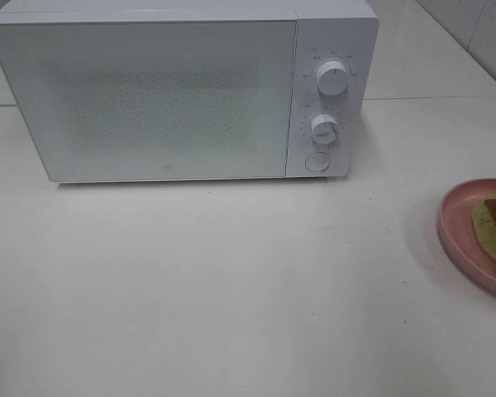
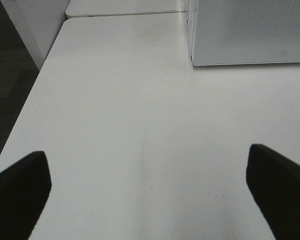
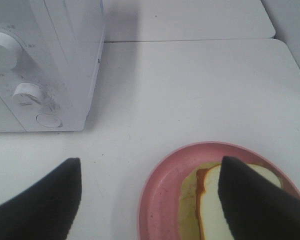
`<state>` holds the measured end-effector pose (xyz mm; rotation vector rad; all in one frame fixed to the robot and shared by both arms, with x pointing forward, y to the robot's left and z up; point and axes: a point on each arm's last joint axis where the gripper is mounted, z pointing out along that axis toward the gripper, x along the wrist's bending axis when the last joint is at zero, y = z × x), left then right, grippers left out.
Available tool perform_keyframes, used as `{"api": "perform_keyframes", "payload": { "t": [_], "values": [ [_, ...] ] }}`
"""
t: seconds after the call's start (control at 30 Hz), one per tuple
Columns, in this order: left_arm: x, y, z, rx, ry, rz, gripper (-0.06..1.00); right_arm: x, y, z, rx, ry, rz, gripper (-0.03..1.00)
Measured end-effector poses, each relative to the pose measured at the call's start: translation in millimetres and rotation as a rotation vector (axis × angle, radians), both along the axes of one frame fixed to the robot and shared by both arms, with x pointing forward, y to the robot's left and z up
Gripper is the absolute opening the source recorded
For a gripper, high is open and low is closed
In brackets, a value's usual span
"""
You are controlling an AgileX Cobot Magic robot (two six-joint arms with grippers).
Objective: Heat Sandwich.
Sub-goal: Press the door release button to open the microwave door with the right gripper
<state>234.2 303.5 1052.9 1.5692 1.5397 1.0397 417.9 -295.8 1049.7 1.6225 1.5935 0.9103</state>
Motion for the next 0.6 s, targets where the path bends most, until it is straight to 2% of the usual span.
{"api": "perform_keyframes", "payload": {
  "t": [0.4, 0.6],
  "values": [
    [0.0, 0.0, 0.0, 0.000, 0.000, 0.000, 0.99, 41.8, 3.2, -23.5, 0.006, -0.036, 0.016, 0.76],
    [0.0, 0.0, 0.0, 0.000, 0.000, 0.000, 0.99, 53.3, 20.4, -32.8, 0.000, -0.051, 0.094, 0.76]
  ]
}}
